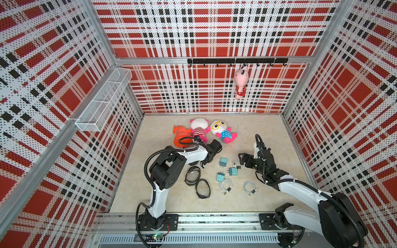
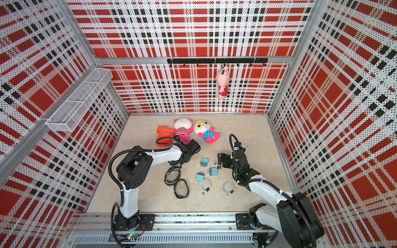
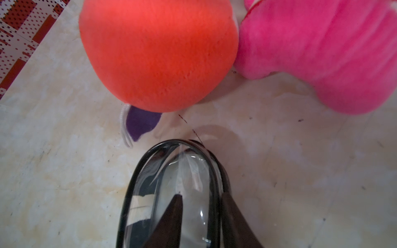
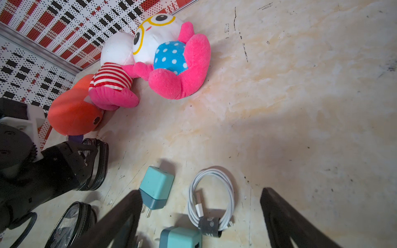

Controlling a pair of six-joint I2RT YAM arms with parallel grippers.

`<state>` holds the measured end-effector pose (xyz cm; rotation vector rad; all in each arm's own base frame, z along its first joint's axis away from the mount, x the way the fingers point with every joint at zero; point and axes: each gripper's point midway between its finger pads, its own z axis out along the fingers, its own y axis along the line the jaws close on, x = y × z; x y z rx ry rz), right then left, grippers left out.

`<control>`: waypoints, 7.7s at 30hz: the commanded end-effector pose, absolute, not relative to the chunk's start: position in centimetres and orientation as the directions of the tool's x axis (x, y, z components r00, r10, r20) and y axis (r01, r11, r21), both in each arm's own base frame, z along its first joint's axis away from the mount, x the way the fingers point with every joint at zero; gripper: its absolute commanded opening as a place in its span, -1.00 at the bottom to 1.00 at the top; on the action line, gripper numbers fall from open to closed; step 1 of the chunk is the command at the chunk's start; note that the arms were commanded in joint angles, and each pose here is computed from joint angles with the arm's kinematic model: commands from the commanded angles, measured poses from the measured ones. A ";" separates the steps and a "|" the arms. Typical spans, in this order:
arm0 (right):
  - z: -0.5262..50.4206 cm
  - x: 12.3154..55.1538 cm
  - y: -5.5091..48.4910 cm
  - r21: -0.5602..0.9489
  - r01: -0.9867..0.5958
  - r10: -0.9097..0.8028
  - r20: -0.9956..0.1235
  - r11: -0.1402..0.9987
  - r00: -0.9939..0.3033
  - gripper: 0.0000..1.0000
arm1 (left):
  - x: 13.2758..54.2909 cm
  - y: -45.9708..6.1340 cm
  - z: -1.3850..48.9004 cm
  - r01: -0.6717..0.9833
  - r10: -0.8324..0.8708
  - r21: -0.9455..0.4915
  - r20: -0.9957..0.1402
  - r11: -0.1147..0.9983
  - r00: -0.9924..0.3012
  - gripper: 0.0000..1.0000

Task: Pack away charging kits
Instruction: Pick up the storage bag at the center of the board, then pick up the charging cable from the center of the board, then place the charging cable in the storage bag, then pick up the plug from the center of the board.

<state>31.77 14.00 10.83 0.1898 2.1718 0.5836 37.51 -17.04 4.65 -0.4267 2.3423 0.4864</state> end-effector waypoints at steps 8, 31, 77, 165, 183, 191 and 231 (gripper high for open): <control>10.7 31.5 14.2 0.488 -0.069 0.345 -0.703 0.870 -0.622 0.80 | 37.1 -16.3 4.5 -0.426 -0.127 0.285 -0.687 0.859 -0.715 -0.85; 7.5 29.5 12.2 0.455 0.110 0.395 -0.600 0.884 -0.696 0.29 | 37.5 -23.4 11.2 -0.256 -0.046 0.173 -0.739 0.951 -0.672 -1.00; 6.8 32.4 15.9 0.381 0.088 0.315 -0.589 0.920 -0.744 -1.00 | 38.8 -24.3 11.5 -0.118 -0.125 -0.061 -0.725 0.991 -0.677 -1.00; 11.3 35.9 30.7 0.625 -0.099 0.375 -0.580 0.774 -0.723 -0.38 | 34.9 -26.8 15.8 0.055 -0.319 -0.427 -0.749 0.903 -0.581 -1.00; 9.1 33.5 24.7 0.441 0.015 0.320 -0.626 0.897 -0.711 0.35 | 35.6 -23.2 15.0 -0.041 -0.351 -0.395 -0.759 0.918 -0.548 -1.00; 4.7 33.9 26.4 0.365 0.019 0.238 -0.566 0.931 -0.789 0.59 | 35.7 -22.3 14.8 -0.054 -0.363 -0.401 -0.753 0.914 -0.548 -1.00; 2.2 32.7 25.7 0.190 0.036 0.140 -0.573 0.981 -0.808 -0.19 | 35.8 -23.5 14.2 -0.017 -0.362 -0.435 -0.727 0.900 -0.583 -1.00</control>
